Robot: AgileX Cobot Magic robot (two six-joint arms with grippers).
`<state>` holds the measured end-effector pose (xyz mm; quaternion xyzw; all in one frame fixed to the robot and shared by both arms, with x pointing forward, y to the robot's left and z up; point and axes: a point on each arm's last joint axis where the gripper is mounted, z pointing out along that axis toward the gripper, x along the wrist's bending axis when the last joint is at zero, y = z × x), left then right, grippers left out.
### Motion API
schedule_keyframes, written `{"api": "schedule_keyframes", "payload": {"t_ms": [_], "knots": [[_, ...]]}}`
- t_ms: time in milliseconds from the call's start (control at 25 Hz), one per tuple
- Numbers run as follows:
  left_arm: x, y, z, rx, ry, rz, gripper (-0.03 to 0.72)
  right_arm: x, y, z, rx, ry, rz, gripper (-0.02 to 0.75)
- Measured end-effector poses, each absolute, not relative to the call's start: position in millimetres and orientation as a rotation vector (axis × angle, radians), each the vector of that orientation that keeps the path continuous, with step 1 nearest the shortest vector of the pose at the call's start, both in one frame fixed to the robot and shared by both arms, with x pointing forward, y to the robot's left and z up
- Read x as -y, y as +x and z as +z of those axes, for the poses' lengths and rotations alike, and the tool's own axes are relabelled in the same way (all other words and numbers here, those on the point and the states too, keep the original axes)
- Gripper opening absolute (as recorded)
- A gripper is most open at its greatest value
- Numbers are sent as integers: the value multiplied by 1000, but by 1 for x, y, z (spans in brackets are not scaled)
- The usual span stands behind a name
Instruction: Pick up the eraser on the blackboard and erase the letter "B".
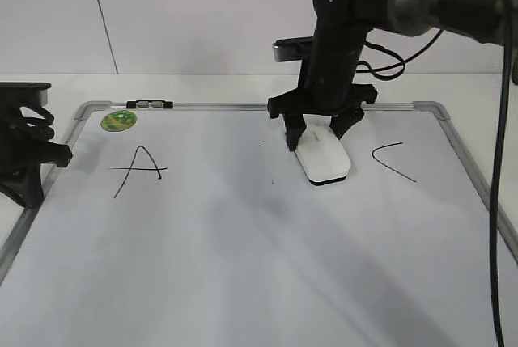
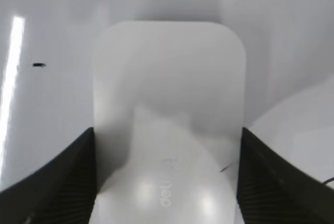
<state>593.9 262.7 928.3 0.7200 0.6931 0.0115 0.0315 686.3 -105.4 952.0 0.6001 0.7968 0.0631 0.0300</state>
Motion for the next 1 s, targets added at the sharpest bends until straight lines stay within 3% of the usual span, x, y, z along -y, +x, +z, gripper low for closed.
{"api": "schedule_keyframes", "payload": {"t_ms": [520,1000], "knots": [[-263,594,928,-2134,2225,39,31,14,635,951,-2663,1575,207,544],[-263,593,928,-2135,2230,37,32,33,649,952,-2632,1686,262,544]]}}
